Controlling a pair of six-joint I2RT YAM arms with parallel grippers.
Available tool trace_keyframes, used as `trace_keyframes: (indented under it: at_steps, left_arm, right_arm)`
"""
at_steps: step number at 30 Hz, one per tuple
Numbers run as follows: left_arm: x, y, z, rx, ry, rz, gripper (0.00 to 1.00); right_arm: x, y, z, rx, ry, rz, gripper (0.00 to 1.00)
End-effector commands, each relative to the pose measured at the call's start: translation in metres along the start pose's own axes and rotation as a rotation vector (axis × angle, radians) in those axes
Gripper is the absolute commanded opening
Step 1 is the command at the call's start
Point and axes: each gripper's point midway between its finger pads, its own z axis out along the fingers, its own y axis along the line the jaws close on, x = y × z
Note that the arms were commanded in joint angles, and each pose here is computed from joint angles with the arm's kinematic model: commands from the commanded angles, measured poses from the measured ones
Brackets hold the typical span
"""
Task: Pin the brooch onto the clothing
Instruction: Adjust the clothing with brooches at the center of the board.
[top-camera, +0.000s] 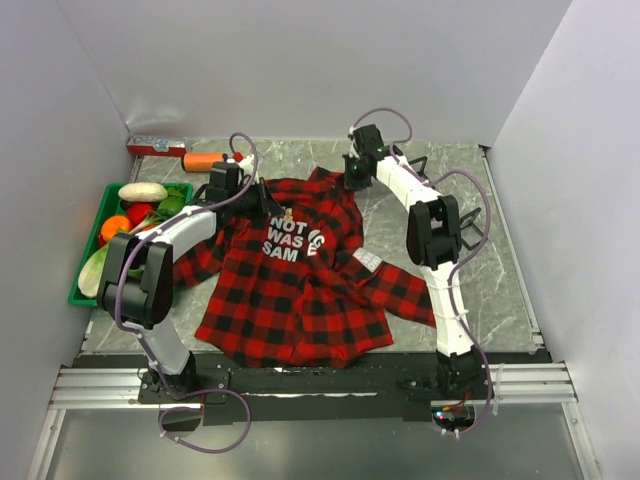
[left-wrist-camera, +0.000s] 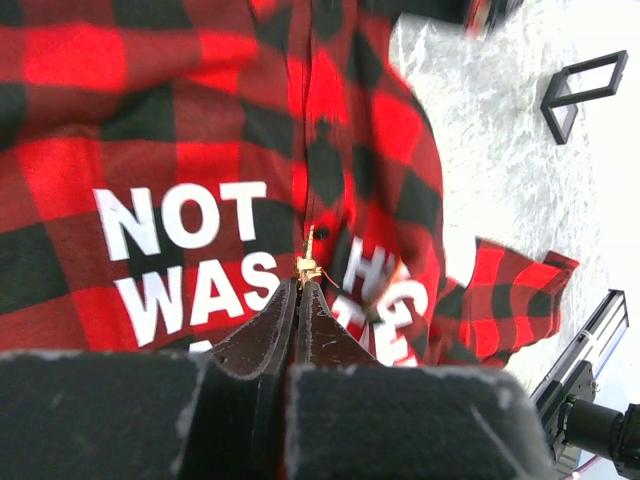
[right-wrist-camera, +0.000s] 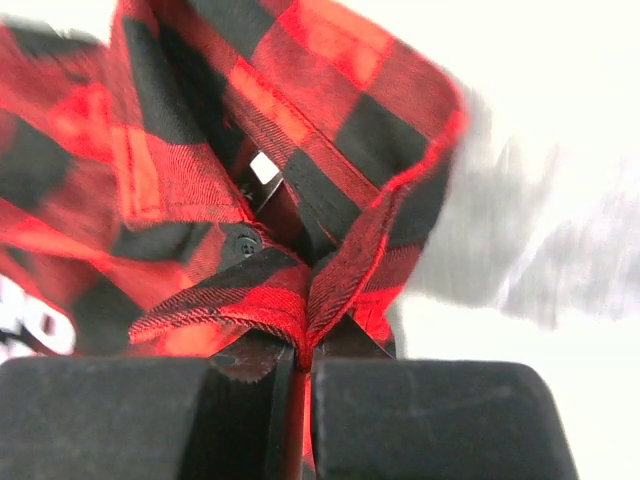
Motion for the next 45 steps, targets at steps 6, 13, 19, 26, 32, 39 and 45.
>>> trace_keyframes:
  at_steps: [6,13,19,26,32,39,45]
  left_arm:
    - [-0.018,-0.008,-0.001,0.019,-0.044,0.043,0.01]
    - [-0.015,-0.006,0.001,0.017,-0.04,0.037,0.01]
    - [-0.009,-0.023,0.002,0.013,-0.041,0.093,0.01]
    - [0.024,-0.037,0.018,-0.159,0.029,0.258,0.01]
    - [0.036,-0.056,0.023,-0.25,0.035,0.374,0.01]
    - [0.024,-0.051,0.011,-0.39,0.003,0.408,0.01]
    - [0.042,-0.071,0.026,-0.332,0.025,0.357,0.01]
  right_arm:
    - [-0.13,0.016,-0.029,-0.233,-0.416,0.132,0.0]
    - [-0.159,0.045,-0.082,-0.396,-0.521,-0.004,0.56]
    - [-0.101,0.039,-0.137,-0.331,-0.483,-0.067,0.7]
    - [0.016,0.013,-0.155,-0.164,-0.346,-0.042,0.78]
    - [0.067,0.019,-0.183,-0.134,-0.378,-0.028,0.78]
    - [0.105,0.02,-0.178,-0.091,-0.363,-0.002,0.77]
    - [0.119,0.011,-0.182,-0.059,-0.378,0.027,0.77]
